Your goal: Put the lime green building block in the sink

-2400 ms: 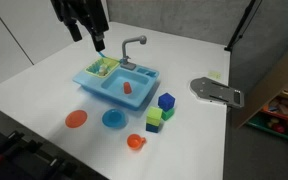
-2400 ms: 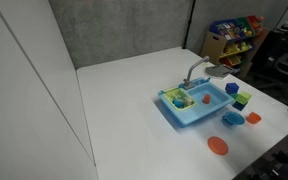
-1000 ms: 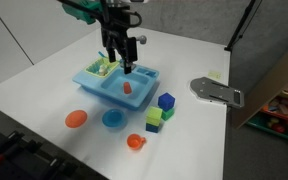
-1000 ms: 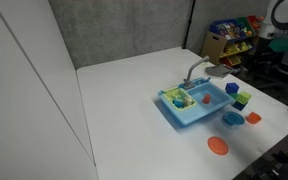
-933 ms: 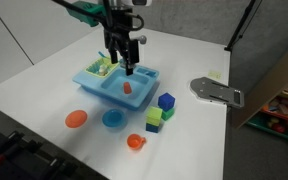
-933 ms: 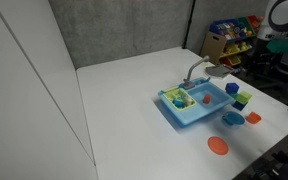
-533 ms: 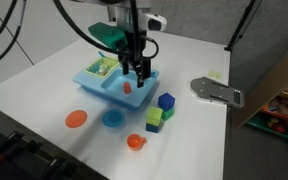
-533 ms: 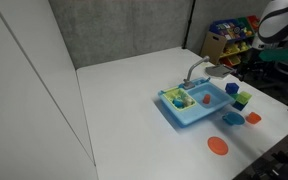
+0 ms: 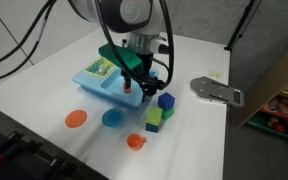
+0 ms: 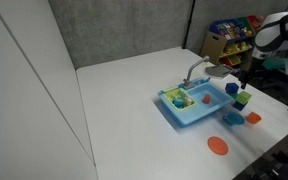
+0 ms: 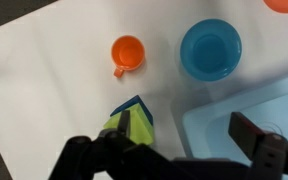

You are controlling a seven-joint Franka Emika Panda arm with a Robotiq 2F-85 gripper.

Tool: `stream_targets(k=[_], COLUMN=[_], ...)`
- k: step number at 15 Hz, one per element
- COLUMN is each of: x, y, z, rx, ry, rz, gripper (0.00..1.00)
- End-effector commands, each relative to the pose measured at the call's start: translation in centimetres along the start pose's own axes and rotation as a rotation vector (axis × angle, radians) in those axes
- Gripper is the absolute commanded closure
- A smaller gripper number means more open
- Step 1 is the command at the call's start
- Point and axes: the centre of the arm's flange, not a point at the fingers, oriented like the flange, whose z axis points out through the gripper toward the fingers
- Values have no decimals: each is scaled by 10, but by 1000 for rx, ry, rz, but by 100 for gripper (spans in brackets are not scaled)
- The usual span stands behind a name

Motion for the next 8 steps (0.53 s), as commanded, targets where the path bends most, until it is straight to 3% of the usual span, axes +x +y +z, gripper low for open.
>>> stream_targets(k=[1, 8], x=[0, 9], y=[0, 12], z=[0, 13], rx=[0, 5], ry=[0, 12], rz=[-1, -38], gripper=[0, 0])
